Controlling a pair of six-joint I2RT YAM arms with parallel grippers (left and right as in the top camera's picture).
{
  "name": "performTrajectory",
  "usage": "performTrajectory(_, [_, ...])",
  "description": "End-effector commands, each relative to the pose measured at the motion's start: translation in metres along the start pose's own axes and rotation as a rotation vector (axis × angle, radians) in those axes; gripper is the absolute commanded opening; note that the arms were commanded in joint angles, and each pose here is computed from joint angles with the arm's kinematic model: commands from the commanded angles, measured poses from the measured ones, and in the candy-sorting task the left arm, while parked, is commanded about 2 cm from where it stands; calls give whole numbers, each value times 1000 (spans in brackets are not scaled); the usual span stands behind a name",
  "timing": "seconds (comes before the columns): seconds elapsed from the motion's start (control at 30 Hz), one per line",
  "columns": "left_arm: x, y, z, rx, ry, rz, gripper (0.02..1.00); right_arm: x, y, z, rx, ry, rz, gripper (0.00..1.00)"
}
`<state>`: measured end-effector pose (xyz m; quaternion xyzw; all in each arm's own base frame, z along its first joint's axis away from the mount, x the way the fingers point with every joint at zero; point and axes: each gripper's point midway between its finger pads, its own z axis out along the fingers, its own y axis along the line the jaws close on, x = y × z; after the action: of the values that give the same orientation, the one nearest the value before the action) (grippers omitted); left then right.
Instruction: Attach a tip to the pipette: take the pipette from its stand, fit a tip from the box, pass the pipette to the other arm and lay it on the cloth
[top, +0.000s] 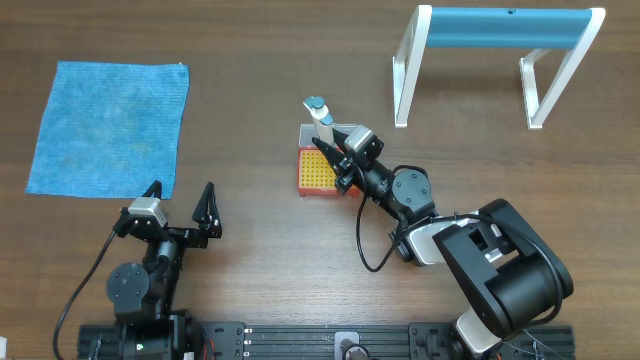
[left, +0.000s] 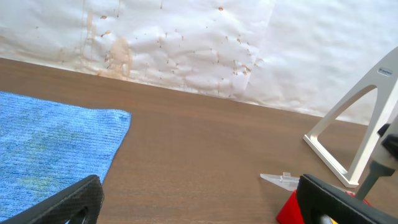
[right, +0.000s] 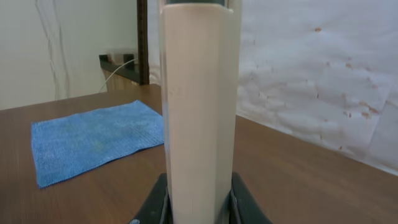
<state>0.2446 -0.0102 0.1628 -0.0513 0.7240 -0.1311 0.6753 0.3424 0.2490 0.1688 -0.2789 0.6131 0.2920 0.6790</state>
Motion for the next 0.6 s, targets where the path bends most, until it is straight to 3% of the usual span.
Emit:
performTrajectory(0.03, [0,3,0,-17,-5,13,998,-21,0,0,7,-55,1,80])
performTrajectory(0.6, [0,3,0,-17,-5,13,996,-9,3,-7,7,-21,12,80])
